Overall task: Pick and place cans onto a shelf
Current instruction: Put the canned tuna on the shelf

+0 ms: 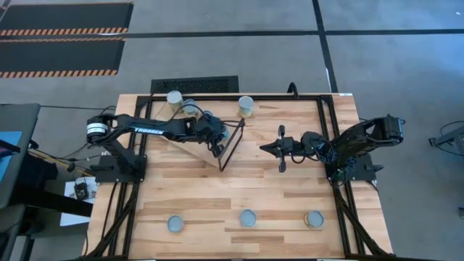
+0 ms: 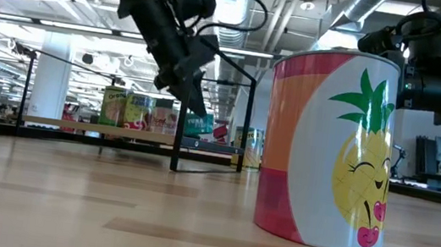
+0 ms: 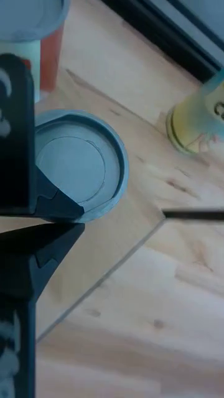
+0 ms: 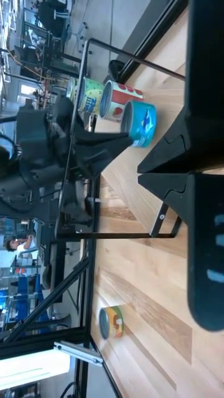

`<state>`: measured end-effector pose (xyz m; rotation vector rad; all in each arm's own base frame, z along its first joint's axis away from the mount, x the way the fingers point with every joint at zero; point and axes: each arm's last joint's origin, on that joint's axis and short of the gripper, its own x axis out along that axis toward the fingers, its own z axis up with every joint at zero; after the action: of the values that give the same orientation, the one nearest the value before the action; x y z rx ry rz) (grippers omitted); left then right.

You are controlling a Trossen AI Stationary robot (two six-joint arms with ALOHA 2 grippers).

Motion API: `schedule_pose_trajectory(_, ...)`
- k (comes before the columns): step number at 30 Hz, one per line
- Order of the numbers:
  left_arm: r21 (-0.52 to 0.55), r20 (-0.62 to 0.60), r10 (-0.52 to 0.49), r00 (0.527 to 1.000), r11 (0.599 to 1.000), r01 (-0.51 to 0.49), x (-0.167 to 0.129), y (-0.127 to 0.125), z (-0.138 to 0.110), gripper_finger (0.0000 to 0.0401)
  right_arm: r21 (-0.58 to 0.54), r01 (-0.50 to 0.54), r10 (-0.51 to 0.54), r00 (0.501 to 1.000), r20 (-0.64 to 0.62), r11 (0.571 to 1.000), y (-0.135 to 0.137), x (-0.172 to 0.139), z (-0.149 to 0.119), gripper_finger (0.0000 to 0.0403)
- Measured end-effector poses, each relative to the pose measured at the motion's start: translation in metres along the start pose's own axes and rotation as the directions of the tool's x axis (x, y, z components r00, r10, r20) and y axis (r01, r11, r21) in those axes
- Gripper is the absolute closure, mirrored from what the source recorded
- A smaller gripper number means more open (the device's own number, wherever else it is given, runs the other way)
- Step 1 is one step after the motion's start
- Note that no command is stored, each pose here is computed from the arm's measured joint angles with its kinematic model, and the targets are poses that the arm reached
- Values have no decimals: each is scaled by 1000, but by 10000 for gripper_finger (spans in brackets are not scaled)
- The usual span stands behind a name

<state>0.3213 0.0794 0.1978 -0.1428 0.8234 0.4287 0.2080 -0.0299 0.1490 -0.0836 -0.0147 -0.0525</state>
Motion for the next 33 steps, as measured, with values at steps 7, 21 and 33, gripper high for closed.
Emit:
schedule_pose_trajectory(7,-12,11,31,999,999,-31,4,4,3,397,-1,0,0,1000,-2,1000,0,0,0,390)
schedule_pose_trajectory(21,-37,13,-4,1000,999,4,5,10,4,394,-5,0,0,1000,-3,1000,0,0,0,390)
schedule_pose_trajectory(33,-35,0,-3,1000,999,3,5,10,3,387,-5,0,0,1000,-3,1000,0,0,0,390)
